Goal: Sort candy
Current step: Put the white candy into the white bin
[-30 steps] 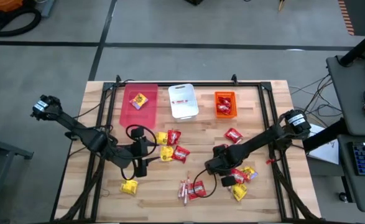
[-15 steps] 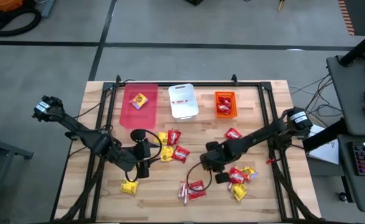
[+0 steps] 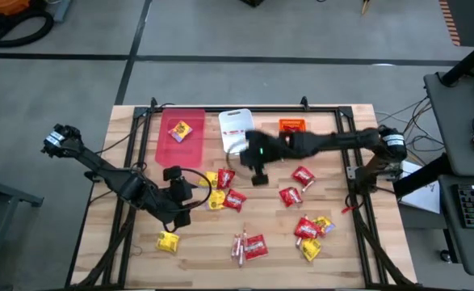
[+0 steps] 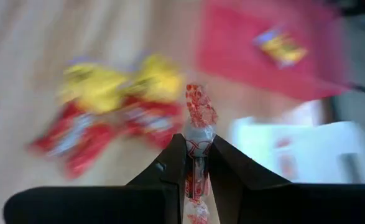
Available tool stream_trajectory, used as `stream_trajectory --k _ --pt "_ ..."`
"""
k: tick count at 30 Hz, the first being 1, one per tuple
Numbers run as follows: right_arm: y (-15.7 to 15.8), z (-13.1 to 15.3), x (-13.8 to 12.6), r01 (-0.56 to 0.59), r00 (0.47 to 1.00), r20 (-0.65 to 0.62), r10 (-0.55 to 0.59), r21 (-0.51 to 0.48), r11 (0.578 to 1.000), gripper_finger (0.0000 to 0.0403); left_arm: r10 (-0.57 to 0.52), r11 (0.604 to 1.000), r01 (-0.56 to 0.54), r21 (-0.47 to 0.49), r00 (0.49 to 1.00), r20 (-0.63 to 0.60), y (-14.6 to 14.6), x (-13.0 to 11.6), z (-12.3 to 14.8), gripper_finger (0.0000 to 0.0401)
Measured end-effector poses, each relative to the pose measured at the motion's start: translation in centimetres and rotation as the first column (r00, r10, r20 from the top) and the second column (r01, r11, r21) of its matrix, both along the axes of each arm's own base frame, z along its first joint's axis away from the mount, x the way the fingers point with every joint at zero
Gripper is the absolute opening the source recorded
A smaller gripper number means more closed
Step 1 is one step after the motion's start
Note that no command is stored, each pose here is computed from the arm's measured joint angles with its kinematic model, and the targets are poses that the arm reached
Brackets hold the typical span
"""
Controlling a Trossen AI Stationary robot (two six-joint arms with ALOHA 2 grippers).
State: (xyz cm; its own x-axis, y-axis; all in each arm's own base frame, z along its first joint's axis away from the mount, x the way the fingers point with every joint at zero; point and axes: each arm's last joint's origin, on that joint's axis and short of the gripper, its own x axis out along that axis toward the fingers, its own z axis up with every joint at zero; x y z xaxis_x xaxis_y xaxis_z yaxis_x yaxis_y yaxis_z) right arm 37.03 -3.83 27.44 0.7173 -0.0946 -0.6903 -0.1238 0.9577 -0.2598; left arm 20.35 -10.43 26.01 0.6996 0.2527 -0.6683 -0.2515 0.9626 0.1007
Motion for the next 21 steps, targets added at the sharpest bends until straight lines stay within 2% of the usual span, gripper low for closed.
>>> stream_trajectory --k 6,10,15,18,21 --pt "-7.8 -0.8 0.5 0.169 0.977 0.136 -0.163 -0.033 0.985 0.0047 0.092 0.995 -0.094 -0.027 0.993 -0.067 0.4 -0.8 -0.6 0.0214" --pt "-11.5 -1.9 0.7 0.167 0.963 0.211 -0.170 0.028 0.985 0.0048 0.107 0.994 -0.109 -0.029 0.991 -0.077 0.5 -1.0 -0.7 0.0214" --pt "-14.0 -4.5 1.1 0.208 0.957 0.193 -0.217 0.065 0.976 0.0049 0.108 0.993 -0.110 -0.030 0.991 -0.076 0.5 -0.9 -0.7 0.0214" --pt "-14.4 -5.8 1.3 0.224 0.957 0.169 -0.236 0.088 0.971 0.0053 0.109 0.993 -0.111 -0.031 0.991 -0.076 0.5 -0.9 -0.7 0.0214" --pt "-14.5 -6.9 1.6 0.228 0.960 0.141 -0.240 0.101 0.968 0.0074 0.109 0.993 -0.111 -0.030 0.991 -0.075 0.5 -0.9 -0.6 0.0214"
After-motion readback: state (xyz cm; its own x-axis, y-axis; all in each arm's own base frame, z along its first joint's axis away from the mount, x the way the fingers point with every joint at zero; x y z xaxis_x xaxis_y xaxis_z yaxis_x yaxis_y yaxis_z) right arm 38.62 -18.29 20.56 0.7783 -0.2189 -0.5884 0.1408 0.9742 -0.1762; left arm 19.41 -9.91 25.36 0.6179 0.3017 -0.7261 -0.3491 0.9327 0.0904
